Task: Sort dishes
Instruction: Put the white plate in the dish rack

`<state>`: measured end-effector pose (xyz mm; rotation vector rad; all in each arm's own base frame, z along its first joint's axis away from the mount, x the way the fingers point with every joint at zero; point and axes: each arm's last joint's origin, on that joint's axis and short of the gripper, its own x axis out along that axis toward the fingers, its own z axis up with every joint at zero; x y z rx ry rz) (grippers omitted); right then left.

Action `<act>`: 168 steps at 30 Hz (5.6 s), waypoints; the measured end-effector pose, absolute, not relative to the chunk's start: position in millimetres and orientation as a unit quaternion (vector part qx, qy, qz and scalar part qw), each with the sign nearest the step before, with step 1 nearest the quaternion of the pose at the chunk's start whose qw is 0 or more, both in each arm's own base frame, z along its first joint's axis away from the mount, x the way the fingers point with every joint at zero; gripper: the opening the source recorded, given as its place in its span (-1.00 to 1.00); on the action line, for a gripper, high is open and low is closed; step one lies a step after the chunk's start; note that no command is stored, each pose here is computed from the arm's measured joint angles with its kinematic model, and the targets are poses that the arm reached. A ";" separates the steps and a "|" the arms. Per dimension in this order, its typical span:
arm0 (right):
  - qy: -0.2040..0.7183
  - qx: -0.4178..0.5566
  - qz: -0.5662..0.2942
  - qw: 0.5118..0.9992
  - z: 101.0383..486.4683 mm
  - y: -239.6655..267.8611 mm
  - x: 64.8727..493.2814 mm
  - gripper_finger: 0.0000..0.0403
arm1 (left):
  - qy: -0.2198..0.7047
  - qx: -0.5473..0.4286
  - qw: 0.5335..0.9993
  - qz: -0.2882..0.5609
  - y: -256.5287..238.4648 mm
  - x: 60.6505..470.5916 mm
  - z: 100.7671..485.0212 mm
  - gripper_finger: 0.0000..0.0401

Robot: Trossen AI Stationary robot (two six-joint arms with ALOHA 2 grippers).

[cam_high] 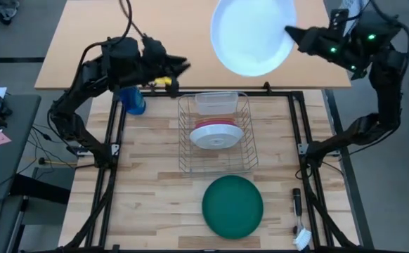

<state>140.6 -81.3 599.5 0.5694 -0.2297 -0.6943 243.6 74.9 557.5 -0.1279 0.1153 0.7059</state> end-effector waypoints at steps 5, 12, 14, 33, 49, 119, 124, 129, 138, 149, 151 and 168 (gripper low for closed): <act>-0.047 0.312 -0.369 0.874 583.3 -85.4 138.5 -1.00 | 0.066 -0.016 0.973 0.221 58.9 250.3 559.5 -0.43; 0.040 0.354 -0.385 0.851 564.0 -88.4 137.0 -1.00 | 0.109 0.164 0.964 0.180 23.6 266.1 554.2 0.02; 0.066 0.371 -0.382 0.844 558.7 -91.0 136.7 -1.00 | 0.129 0.235 0.948 0.170 12.6 276.2 549.2 0.10; 0.215 0.399 -0.300 0.839 529.6 -116.1 168.8 -1.00 | 0.364 0.540 0.727 0.217 -31.1 405.0 442.2 0.17; 0.263 0.398 -0.278 0.833 521.8 -116.8 170.2 -1.00 | 0.374 0.551 0.707 0.238 -33.7 411.0 437.4 -0.75; 0.114 0.372 -0.241 0.889 563.0 -52.8 113.7 -0.33 | 0.193 -0.252 0.912 -0.260 59.3 302.4 513.6 -0.84; 0.114 0.369 -0.247 0.889 562.8 -53.1 113.6 -0.33 | 0.156 -0.260 0.917 -0.258 75.0 299.5 522.6 -0.86; 0.125 0.356 -0.249 0.892 561.3 -53.0 113.1 -0.33 | 0.164 -0.249 0.922 -0.248 85.1 295.9 518.4 -0.85; 0.155 0.334 -0.251 0.895 556.9 -52.1 111.2 -0.33 | 0.265 -0.217 0.919 -0.196 80.3 315.6 464.2 -0.88; 0.180 0.325 -0.271 0.888 552.0 -52.4 108.4 -0.33 | 0.317 -0.145 0.909 -0.228 61.6 343.6 395.4 -0.88; 0.180 0.325 -0.273 0.887 551.9 -52.5 108.3 -0.33 | 0.320 -0.134 0.910 -0.228 59.4 346.3 388.0 -0.88; 0.181 0.329 -0.290 0.880 550.4 -58.1 110.0 -0.33 | 0.342 -0.154 0.917 -0.137 65.9 358.3 335.9 -0.89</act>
